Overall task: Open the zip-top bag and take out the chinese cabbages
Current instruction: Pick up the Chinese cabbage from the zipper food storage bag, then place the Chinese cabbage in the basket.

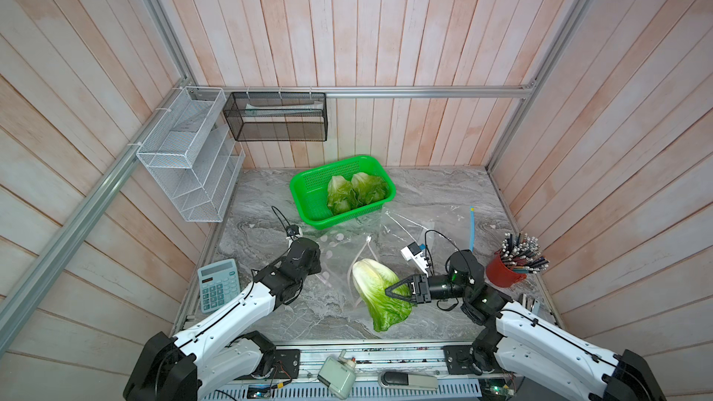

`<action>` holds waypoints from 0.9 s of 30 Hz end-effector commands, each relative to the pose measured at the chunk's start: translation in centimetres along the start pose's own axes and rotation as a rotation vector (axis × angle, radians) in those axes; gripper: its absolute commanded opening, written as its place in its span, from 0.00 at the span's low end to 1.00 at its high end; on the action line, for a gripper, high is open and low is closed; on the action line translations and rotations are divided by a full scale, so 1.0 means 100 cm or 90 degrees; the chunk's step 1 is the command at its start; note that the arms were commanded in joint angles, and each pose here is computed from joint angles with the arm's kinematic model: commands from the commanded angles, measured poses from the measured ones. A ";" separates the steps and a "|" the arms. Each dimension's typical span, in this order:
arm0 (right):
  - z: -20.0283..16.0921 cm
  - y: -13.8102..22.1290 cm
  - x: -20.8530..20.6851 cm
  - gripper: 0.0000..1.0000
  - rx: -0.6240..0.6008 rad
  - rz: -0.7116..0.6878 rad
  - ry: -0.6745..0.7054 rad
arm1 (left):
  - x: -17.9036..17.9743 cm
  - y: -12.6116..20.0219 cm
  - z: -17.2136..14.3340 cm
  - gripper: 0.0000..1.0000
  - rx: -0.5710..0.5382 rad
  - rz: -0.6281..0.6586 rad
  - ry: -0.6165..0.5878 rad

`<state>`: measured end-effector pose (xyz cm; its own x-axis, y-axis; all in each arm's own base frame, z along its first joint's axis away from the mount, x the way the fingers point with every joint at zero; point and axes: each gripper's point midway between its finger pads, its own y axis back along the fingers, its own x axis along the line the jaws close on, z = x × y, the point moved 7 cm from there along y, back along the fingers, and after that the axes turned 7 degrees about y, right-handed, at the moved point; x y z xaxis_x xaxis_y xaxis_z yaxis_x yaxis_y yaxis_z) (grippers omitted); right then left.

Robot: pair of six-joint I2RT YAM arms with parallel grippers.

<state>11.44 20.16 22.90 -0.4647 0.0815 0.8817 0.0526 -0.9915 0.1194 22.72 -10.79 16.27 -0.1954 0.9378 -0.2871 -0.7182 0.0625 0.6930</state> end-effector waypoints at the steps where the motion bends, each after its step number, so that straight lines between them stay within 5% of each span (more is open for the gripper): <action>1: 0.021 0.011 0.032 0.52 -0.052 0.028 0.072 | 0.012 0.004 -0.007 0.00 0.021 0.038 -0.019; 10: 0.056 0.017 0.069 0.53 -0.086 0.027 0.146 | 0.021 -0.002 -0.024 0.00 0.069 0.059 -0.036; 18: 0.138 0.003 0.020 0.50 -0.157 -0.046 0.175 | 0.014 0.003 -0.018 0.00 0.041 0.007 0.017; 27: 0.237 -0.067 -0.055 0.50 -0.122 -0.121 0.188 | 0.016 0.006 -0.017 0.00 0.036 0.006 0.041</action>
<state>32.58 26.97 28.41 -0.6370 0.2471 0.7302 -0.1968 -0.9680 0.1559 20.89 -9.93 15.12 -0.2322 0.9260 -0.2977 -0.6731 0.0680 0.7364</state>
